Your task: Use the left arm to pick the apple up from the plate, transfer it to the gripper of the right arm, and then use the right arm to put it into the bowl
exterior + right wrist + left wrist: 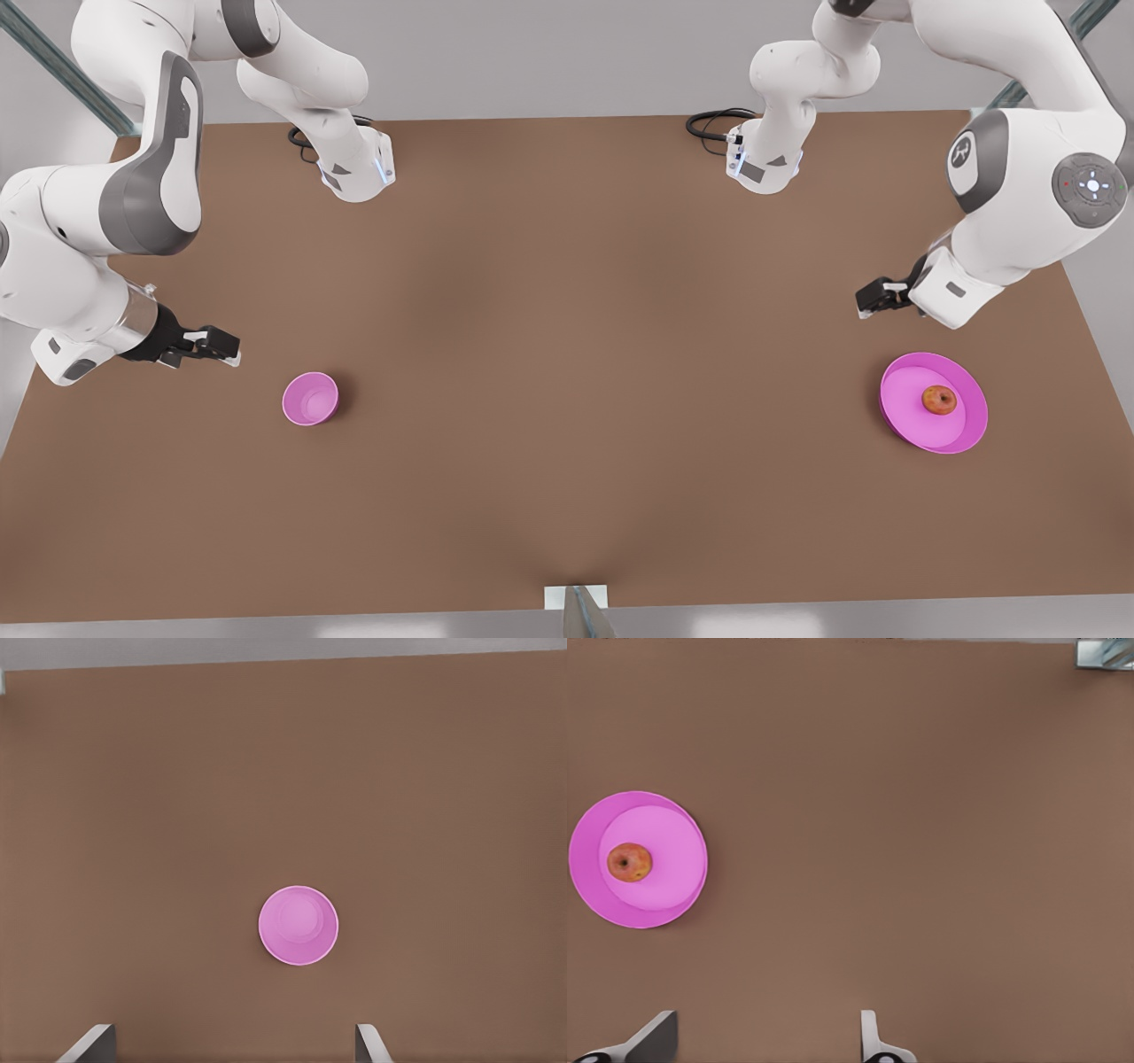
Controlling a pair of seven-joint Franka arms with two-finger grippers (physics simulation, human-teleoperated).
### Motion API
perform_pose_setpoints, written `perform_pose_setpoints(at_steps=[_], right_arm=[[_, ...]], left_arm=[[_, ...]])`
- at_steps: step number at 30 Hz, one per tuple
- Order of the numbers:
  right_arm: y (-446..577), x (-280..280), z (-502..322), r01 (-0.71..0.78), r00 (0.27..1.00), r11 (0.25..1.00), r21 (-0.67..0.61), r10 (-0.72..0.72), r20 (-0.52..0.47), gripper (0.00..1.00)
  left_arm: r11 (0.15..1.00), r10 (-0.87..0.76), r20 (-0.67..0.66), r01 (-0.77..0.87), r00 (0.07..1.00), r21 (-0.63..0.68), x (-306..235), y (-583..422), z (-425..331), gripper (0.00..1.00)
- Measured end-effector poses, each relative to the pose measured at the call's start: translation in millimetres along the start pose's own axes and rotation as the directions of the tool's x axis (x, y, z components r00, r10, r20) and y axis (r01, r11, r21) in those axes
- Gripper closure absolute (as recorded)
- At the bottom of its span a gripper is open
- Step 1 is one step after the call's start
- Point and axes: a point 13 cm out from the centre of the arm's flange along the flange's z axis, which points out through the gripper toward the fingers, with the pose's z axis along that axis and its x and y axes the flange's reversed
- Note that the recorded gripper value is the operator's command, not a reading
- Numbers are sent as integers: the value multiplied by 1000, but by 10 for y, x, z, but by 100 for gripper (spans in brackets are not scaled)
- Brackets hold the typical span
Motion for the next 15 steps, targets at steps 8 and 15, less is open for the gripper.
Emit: perform_pose_setpoints(at_steps=[8,15], right_arm=[[-17,-2,-1,-3,1000,1000,0,3,1,0],[2,-3,-1,0,1000,1000,-1,0,1,0]], left_arm=[[988,-153,-73,154,986,21,-427,1208,1263,0],[980,-193,-32,195,981,47,-373,2564,2698,0]])
